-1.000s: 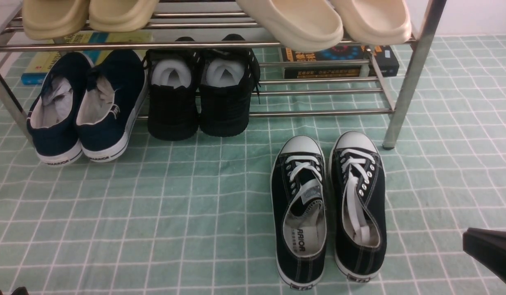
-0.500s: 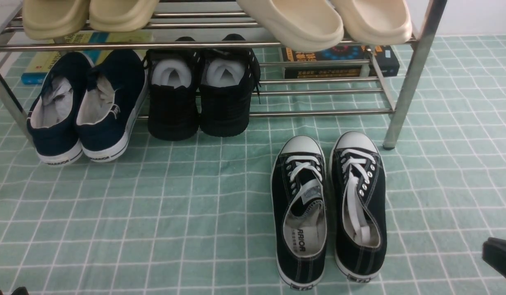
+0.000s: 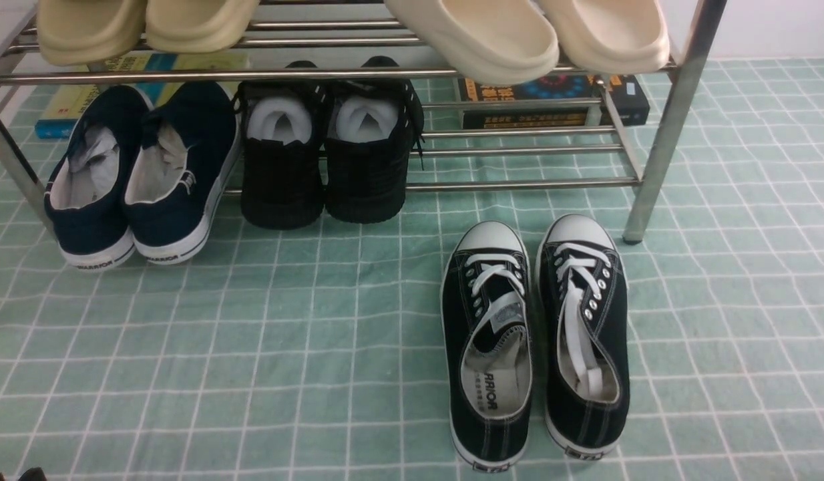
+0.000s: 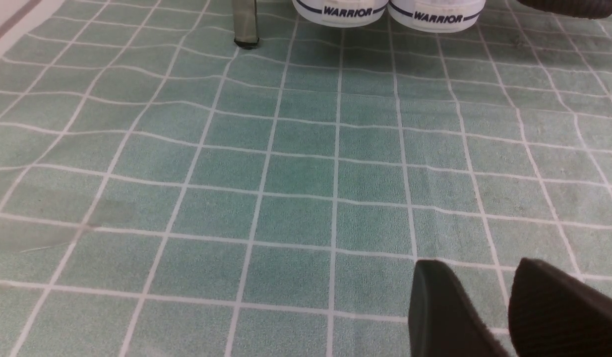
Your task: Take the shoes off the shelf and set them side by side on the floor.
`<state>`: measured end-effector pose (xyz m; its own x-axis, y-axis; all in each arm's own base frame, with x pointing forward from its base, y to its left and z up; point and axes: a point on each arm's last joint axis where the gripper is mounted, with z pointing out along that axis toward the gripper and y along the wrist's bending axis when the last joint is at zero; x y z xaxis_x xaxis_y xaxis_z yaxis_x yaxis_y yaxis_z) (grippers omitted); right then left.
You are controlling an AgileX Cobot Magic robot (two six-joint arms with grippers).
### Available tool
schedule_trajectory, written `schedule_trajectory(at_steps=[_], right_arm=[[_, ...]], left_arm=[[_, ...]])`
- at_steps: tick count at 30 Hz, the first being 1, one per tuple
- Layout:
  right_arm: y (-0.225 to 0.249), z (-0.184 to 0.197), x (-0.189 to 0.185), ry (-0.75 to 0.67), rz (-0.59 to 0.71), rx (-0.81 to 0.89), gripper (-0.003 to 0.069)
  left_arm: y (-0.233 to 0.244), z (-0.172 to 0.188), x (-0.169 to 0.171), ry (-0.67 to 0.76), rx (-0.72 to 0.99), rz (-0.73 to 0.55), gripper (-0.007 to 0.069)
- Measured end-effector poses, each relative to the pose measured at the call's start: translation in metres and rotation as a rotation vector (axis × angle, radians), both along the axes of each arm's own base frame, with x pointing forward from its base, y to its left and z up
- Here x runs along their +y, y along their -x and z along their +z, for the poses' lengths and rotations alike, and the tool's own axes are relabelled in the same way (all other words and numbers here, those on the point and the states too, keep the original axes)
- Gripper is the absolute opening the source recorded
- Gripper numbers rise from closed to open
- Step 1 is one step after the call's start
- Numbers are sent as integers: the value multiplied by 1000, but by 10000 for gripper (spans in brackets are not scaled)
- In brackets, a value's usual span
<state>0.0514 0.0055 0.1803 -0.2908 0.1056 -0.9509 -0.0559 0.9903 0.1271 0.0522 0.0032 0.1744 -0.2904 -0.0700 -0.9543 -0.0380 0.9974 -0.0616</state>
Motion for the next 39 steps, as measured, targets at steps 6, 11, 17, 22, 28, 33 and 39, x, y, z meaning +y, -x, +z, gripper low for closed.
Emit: schedule_trajectory(at_steps=[6,11,17,22,28,33,39], right_arm=[[0,-6,0,8,-5,19,38],[0,-6,-1,30,-7,19,46],[0,-6,-4,50,-48,18,51],[0,-6,-7,50,-107,20,55],[0,-6,-8,50,-129,20,61],[0,-6,-8,50,-130,20,68],[0,-6,-8,50,-130,20,74]], left_arm=[[0,0,0,0,0,0,242],[0,0,0,0,0,0,242],[0,0,0,0,0,0,242],[0,0,0,0,0,0,242],[0,0,0,0,0,0,242],[0,0,0,0,0,0,242],[0,0,0,0,0,0,242]])
